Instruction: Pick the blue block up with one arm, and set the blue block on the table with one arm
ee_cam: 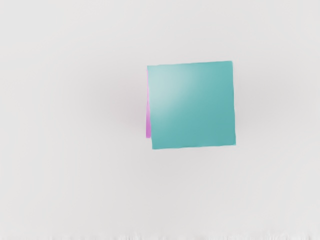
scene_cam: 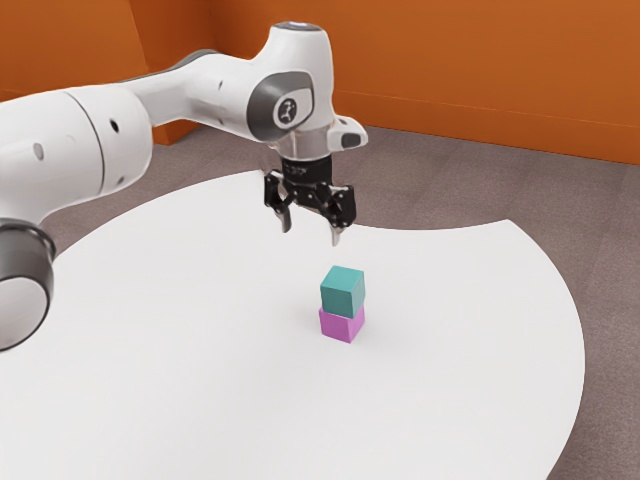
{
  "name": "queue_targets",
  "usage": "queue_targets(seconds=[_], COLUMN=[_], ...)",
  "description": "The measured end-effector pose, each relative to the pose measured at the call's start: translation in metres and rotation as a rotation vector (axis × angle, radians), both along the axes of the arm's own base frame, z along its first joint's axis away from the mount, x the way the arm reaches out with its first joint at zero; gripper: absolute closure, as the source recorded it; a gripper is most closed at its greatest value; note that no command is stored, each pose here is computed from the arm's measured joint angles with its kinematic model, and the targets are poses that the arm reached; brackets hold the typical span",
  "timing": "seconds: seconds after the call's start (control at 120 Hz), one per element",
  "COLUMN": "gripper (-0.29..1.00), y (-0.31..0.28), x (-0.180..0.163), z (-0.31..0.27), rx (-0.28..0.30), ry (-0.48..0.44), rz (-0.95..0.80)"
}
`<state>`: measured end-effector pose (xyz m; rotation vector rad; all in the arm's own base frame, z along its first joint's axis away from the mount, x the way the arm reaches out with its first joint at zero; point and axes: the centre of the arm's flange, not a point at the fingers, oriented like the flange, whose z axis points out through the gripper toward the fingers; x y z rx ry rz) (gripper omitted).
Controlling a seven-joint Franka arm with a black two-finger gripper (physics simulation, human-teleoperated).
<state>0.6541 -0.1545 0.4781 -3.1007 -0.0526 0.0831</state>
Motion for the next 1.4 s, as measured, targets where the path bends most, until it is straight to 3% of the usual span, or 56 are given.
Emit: queue_targets(seconds=[0.192,0.408,0.842,1.3,1.4], gripper=[0.00,0.00,0.00,0.00,0.10], y=[-0.026,-0.043,-0.035,-0.017,-0.020], x=[-0.016,-0.017,0.025,0.040,0.040], z=[-0.026,-0.046,-0.102,-0.148,-0.152], rx=[-0.016,-0.024,0.019,0.026,0.016], ry=[0.070,0.050,-0.004,0.037,0.042], rz=[-0.003,0.009,0.055,0.072,0.067])
